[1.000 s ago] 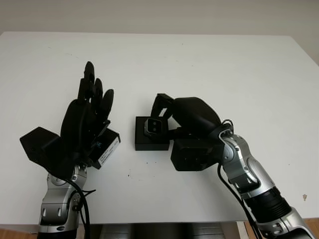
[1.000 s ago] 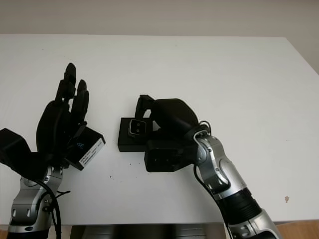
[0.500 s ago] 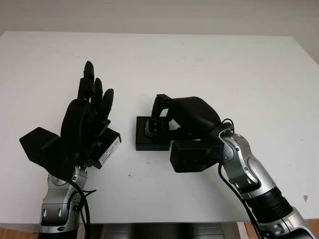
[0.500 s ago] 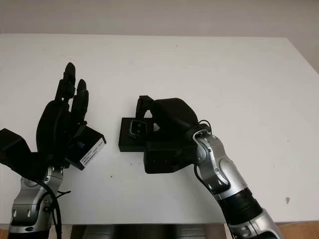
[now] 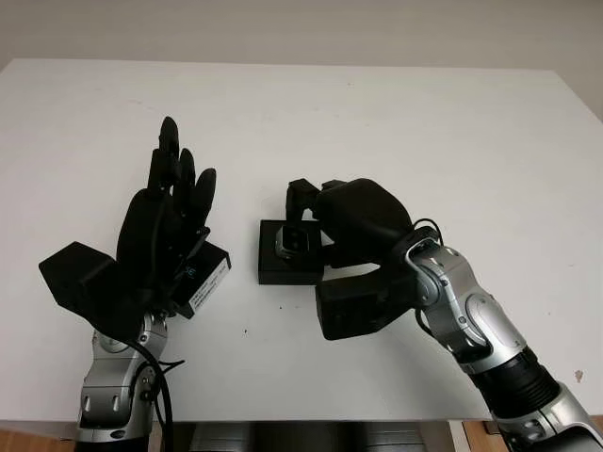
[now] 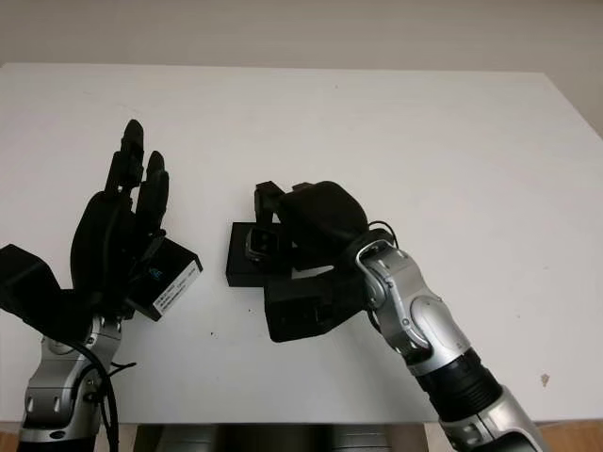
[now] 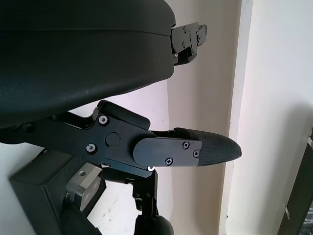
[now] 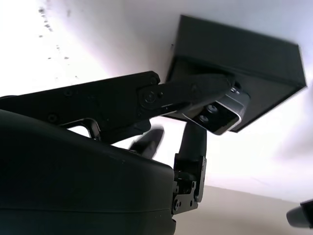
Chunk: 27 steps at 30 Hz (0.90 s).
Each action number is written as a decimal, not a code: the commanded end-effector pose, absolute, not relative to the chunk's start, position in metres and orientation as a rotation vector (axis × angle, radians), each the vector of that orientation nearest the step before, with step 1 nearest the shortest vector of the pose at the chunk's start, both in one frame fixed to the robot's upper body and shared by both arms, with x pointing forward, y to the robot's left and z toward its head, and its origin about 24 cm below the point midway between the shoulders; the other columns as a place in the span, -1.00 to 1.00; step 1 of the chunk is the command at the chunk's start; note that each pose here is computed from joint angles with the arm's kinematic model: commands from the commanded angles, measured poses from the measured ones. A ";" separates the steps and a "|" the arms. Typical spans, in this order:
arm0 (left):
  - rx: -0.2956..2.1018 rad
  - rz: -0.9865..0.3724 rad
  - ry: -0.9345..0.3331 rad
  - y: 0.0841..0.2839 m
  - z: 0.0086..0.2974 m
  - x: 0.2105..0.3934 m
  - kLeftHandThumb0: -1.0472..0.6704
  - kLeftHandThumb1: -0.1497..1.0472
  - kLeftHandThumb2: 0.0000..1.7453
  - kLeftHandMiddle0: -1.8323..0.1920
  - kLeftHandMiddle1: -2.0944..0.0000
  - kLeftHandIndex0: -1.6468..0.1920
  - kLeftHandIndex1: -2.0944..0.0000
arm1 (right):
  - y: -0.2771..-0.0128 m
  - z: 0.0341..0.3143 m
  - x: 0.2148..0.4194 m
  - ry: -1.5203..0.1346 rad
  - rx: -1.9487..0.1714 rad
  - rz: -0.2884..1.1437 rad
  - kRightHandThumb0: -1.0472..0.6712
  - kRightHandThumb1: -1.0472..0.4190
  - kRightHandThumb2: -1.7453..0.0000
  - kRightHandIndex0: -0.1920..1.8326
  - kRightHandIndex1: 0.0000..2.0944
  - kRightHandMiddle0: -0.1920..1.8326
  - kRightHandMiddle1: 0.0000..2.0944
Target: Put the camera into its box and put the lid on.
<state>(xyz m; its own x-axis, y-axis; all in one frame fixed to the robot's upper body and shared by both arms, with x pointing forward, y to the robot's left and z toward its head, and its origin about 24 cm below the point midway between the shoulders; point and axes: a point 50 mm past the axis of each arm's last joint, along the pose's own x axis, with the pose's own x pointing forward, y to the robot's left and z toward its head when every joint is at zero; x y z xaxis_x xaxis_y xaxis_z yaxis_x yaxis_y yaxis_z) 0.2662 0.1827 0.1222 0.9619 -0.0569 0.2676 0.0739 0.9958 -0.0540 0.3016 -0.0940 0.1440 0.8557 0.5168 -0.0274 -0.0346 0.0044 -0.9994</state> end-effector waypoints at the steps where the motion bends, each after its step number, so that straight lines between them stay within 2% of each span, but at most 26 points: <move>1: -0.063 -0.068 -0.284 0.181 0.125 0.264 -0.68 1.00 -0.59 1.00 1.00 1.00 1.00 | -0.099 0.142 0.301 -0.368 -1.550 0.457 -0.60 -0.88 0.94 -0.71 -0.94 -0.85 -0.20; 3: -0.062 -0.069 -0.283 0.181 0.125 0.264 -0.68 1.00 -0.59 1.00 1.00 1.00 1.00 | -0.099 0.143 0.300 -0.367 -1.555 0.461 -0.60 -0.87 0.94 -0.76 -0.96 -0.80 -0.43; 5: -0.059 -0.070 -0.283 0.181 0.125 0.264 -0.68 1.00 -0.59 1.00 1.00 1.00 1.00 | -0.099 0.144 0.300 -0.365 -1.564 0.466 -0.60 -0.87 0.94 -0.79 -0.96 -0.76 -0.57; 11: -0.059 -0.070 -0.287 0.181 0.125 0.264 -0.68 1.00 -0.60 1.00 1.00 1.00 1.00 | -0.101 0.149 0.297 -0.372 -1.562 0.478 -0.62 -0.85 0.94 -0.87 -0.98 -0.79 -0.76; 15: -0.053 -0.071 -0.288 0.181 0.126 0.264 -0.67 1.00 -0.58 1.00 1.00 1.00 1.00 | -0.103 0.155 0.296 -0.374 -1.558 0.490 -0.63 -0.85 0.94 -0.91 -0.99 -0.83 -0.82; 20: -0.049 -0.076 -0.288 0.181 0.126 0.264 -0.67 1.00 -0.58 1.00 1.00 1.00 1.00 | -0.110 0.171 0.291 -0.418 -1.420 0.494 -0.63 -0.94 0.91 -0.95 -0.99 -0.92 -0.89; 23: -0.047 -0.074 -0.288 0.182 0.126 0.264 -0.68 1.00 -0.58 1.00 1.00 1.00 1.00 | -0.114 0.176 0.289 -0.435 -1.314 0.482 -0.62 -0.99 0.89 -0.91 -0.96 -0.91 -0.90; 27: -0.047 -0.079 -0.287 0.183 0.127 0.265 -0.68 1.00 -0.58 1.00 1.00 1.00 1.00 | -0.118 0.181 0.286 -0.533 -1.180 0.399 -0.61 -1.00 0.70 -0.77 -0.90 -0.78 -0.86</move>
